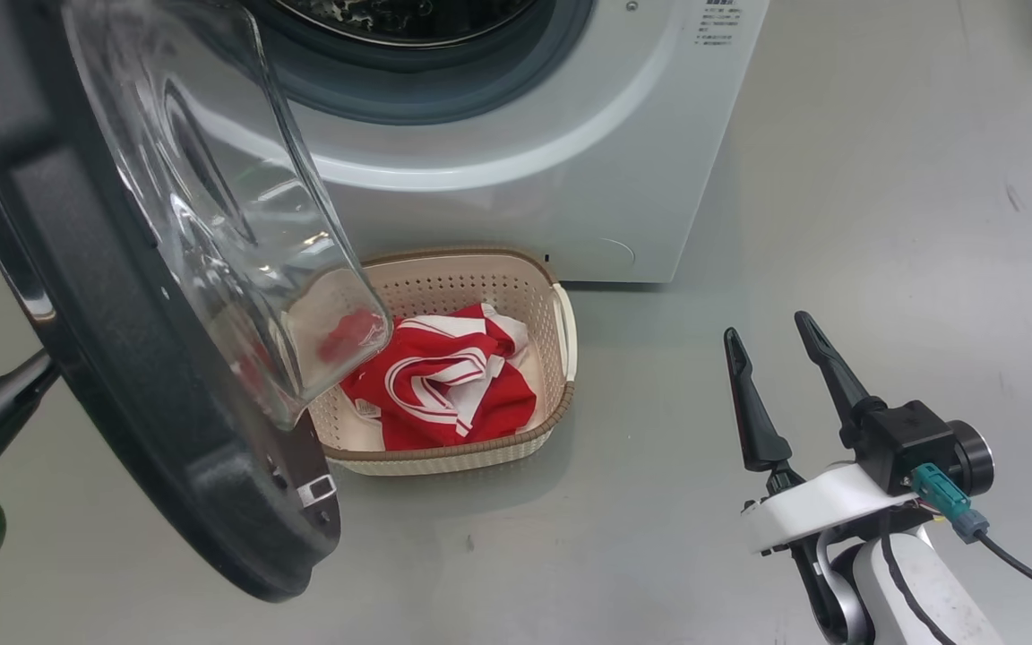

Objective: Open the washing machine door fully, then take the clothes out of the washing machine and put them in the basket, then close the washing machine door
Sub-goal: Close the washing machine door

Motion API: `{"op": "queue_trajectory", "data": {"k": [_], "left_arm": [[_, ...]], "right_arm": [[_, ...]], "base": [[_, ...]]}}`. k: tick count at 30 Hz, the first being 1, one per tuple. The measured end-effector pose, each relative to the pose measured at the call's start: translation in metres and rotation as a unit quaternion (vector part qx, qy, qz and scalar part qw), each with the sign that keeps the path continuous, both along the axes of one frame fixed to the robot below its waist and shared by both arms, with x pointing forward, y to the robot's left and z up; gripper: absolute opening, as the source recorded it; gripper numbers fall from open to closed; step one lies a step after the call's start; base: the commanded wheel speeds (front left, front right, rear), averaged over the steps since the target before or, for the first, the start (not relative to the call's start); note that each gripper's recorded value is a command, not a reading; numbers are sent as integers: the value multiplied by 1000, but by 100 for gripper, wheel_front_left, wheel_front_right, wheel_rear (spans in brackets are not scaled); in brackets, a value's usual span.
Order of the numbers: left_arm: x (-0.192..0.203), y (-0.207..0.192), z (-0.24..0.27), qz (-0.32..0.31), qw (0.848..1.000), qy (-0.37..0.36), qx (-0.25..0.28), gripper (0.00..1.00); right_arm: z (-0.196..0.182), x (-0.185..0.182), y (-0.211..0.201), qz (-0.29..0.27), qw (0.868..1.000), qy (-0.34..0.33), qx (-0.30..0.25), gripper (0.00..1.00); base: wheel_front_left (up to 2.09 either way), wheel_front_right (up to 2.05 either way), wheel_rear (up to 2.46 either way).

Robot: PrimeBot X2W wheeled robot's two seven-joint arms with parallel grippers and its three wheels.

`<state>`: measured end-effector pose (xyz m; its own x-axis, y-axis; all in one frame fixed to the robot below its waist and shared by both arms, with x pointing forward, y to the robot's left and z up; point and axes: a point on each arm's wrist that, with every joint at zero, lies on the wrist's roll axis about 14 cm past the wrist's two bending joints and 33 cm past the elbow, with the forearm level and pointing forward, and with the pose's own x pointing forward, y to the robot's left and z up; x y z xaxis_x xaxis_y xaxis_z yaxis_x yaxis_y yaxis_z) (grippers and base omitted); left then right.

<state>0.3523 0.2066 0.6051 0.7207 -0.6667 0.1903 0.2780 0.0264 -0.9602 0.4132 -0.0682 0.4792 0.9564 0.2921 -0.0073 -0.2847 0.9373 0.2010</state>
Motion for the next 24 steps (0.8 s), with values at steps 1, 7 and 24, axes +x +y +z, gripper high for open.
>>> {"op": "queue_trajectory", "data": {"k": [1, 7, 24], "left_arm": [[2, -3, 0, -5, 1000, -1, -2, 0], [9, -28, -3, -49, 999, -2, -12, 0], [44, -88, -11, -147, 988, -4, -47, 0]], "right_arm": [[-1, 0, -2, -3, 1000, 1, 0, 100], [0, 0, -16, -25, 1000, -1, 3, 100], [-12, 10, -40, -66, 998, 14, 7, 100]], "base": [[0, 0, 0], [0, 0, 0], [0, 0, 0]]}}
